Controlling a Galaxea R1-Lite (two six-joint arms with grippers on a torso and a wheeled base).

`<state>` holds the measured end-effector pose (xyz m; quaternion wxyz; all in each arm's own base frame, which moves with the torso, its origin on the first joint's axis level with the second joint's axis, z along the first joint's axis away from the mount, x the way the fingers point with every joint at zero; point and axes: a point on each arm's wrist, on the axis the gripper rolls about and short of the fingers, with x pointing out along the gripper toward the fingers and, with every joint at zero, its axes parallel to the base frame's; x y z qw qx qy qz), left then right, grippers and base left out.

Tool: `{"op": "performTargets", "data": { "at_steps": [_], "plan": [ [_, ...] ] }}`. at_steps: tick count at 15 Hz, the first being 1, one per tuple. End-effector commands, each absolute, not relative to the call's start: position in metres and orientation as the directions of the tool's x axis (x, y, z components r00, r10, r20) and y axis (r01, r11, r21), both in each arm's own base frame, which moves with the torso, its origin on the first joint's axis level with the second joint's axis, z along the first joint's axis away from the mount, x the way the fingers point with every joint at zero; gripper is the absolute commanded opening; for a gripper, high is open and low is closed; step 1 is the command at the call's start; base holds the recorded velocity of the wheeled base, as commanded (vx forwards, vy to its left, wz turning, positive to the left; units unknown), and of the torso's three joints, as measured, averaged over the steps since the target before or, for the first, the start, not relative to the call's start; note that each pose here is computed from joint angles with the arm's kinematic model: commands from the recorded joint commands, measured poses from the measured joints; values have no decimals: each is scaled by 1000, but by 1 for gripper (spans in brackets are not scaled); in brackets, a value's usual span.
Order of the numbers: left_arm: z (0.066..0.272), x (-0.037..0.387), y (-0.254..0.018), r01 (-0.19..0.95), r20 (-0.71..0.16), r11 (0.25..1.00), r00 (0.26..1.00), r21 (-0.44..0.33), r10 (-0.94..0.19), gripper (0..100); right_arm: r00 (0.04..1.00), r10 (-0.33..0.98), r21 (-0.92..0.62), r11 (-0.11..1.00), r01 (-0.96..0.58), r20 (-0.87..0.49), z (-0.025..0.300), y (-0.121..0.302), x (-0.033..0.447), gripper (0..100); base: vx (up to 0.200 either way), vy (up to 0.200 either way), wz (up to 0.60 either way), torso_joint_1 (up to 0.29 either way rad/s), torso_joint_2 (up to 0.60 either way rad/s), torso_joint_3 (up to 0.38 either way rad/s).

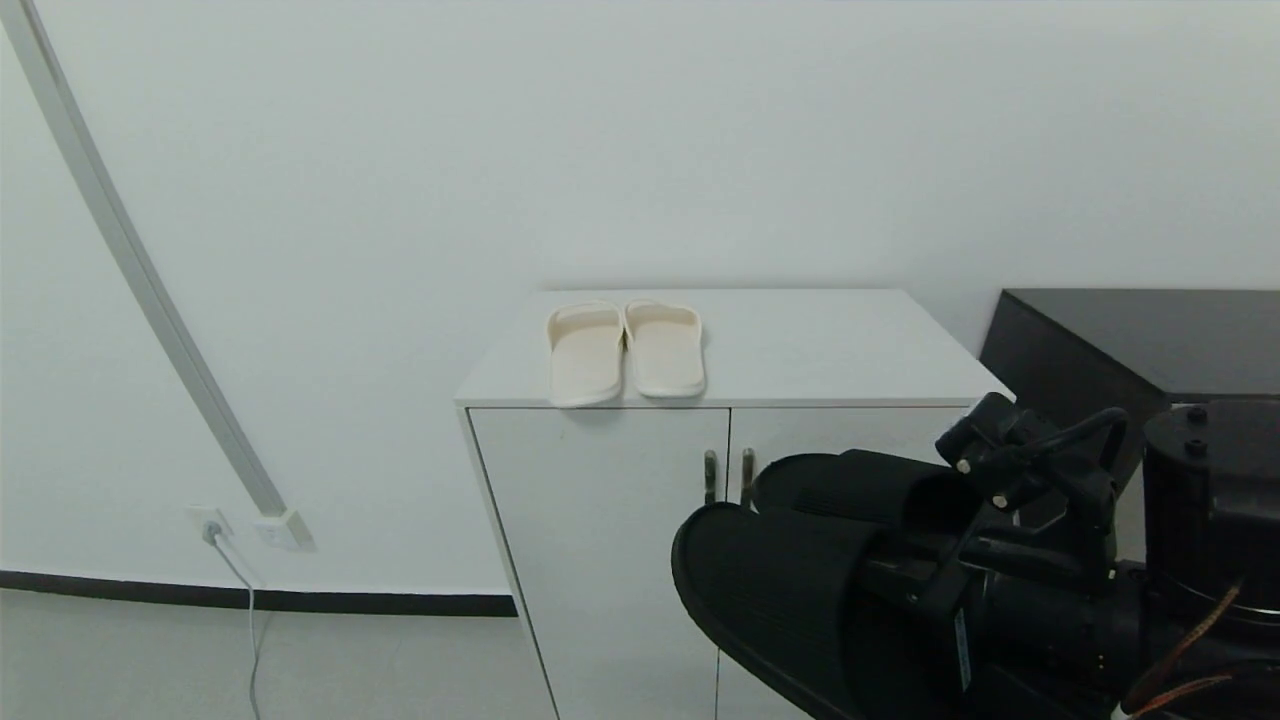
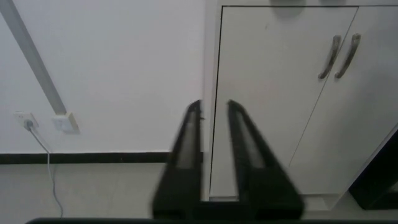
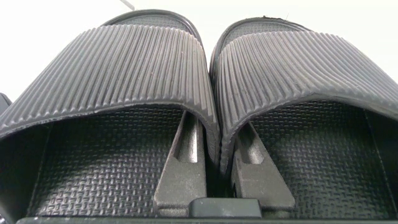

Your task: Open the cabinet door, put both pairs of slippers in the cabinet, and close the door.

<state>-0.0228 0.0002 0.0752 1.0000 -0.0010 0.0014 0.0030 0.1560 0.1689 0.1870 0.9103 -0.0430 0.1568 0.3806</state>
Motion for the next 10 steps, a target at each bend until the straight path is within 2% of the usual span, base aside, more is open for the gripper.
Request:
{"op": "performTargets", "data": {
  "at_steps": [1, 10],
  "plan": [
    [75, -23, 0, -6, -2, 1000, 1000, -3, 6, 100, 659, 678, 37, 706, -707, -325, 185, 170, 157, 0, 0, 0, 0, -203, 544, 325],
    [75, -23, 0, -8, -5, 1000, 1000, -3, 8, 100, 656, 676, 37, 705, -708, -337, 182, 170, 156, 0, 0, 0, 0, -172, 499, 323]
  ]
}}
